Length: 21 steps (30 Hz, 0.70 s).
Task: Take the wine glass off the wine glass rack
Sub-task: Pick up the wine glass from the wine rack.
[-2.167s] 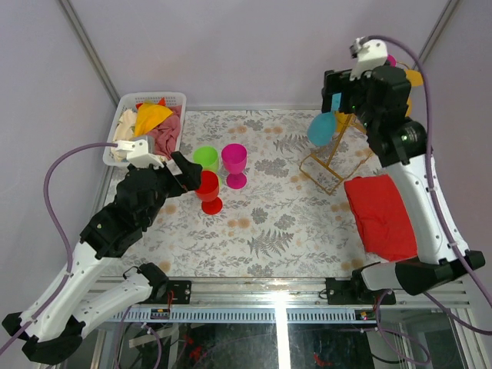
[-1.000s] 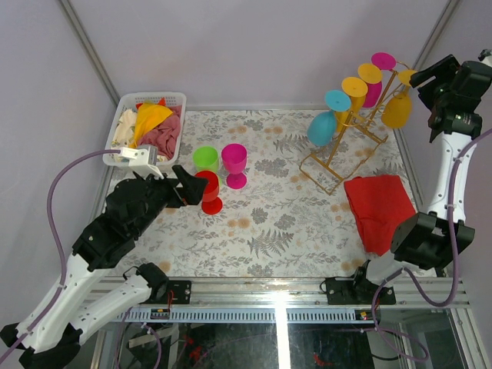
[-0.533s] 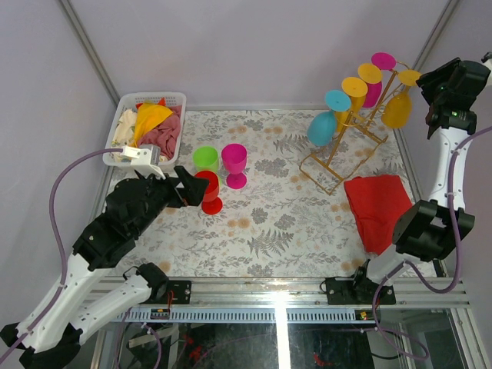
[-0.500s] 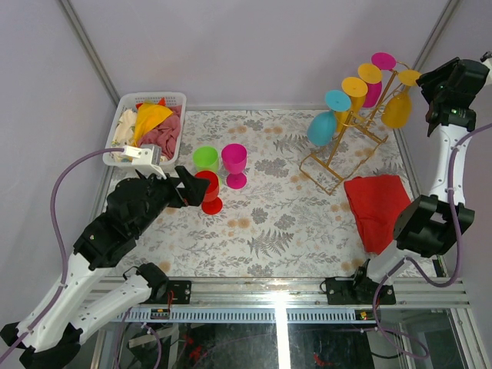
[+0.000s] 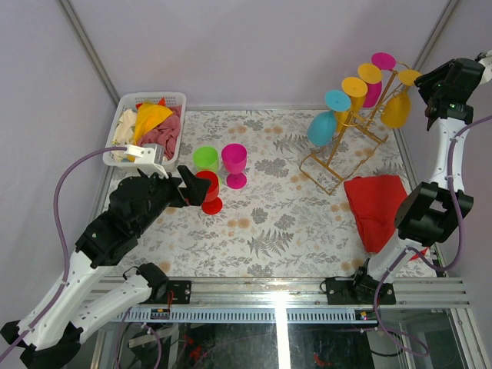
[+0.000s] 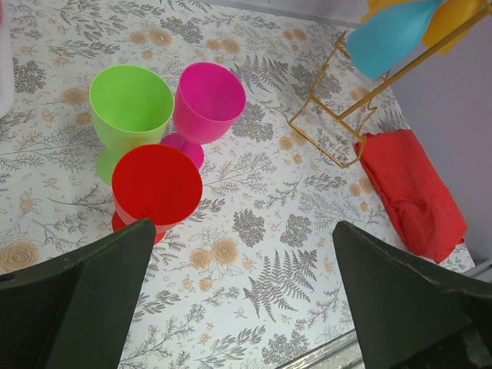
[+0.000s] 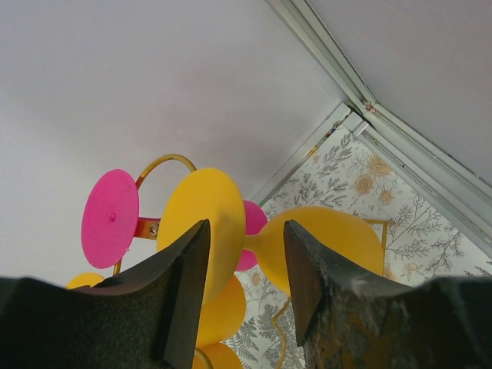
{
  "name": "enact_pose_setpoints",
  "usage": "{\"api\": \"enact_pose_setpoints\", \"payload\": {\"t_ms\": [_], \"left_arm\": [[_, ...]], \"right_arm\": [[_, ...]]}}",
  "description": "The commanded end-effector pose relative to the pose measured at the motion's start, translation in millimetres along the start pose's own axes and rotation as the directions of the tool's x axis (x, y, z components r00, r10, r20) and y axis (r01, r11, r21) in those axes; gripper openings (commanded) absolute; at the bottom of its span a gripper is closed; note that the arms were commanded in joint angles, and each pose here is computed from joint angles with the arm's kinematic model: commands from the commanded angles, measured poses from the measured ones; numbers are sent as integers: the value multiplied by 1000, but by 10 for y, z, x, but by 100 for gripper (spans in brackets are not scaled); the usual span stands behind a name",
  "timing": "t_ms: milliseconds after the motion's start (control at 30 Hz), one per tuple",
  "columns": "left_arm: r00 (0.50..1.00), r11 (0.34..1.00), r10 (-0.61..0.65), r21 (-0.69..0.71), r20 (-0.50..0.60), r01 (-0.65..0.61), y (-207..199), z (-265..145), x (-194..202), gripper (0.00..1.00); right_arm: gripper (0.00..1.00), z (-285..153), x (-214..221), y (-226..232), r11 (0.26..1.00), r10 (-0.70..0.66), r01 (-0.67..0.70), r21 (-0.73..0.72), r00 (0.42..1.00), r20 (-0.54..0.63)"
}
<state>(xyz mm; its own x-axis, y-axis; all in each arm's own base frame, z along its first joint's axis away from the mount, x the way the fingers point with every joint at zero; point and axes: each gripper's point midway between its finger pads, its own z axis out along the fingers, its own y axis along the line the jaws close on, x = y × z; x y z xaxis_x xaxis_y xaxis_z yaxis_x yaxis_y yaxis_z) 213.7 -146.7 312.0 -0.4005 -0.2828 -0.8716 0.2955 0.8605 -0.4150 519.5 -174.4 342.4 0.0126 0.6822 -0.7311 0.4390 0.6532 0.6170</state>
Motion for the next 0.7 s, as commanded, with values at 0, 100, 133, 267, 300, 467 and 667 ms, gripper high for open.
{"api": "enact_pose_setpoints", "payload": {"t_ms": [0, 100, 133, 267, 300, 467, 667], "left_arm": [[999, 999, 4, 33, 53, -6, -80, -32, -170, 100], [999, 999, 8, 30, 51, -10, -80, -19, -174, 100], [999, 999, 8, 32, 51, -10, -84, -18, -176, 100], [999, 1000, 8, 27, 47, -9, -75, -6, -164, 100], [999, 1000, 8, 28, 45, -9, -78, -3, -155, 100], [999, 1000, 5, 29, 42, -6, -81, 11, -149, 100], [1000, 999, -1, 32, 29, 0, -81, 21, -105, 100]], "right_arm": [[49, -47, -308, 259, 996, 22, -16, -87, 997, 79], [48, -6, -295, 293, 994, 38, -30, -109, 996, 75], [47, 12, -282, 297, 993, 42, -34, -114, 997, 71], [41, 46, -270, 326, 990, 46, -36, -133, 997, 66], [39, 50, -270, 331, 990, 43, -34, -137, 997, 67], [34, -30, -343, 358, 990, 12, 1, -139, 996, 93], [24, -75, -421, 329, 990, -63, 78, -115, 990, 127]]}}
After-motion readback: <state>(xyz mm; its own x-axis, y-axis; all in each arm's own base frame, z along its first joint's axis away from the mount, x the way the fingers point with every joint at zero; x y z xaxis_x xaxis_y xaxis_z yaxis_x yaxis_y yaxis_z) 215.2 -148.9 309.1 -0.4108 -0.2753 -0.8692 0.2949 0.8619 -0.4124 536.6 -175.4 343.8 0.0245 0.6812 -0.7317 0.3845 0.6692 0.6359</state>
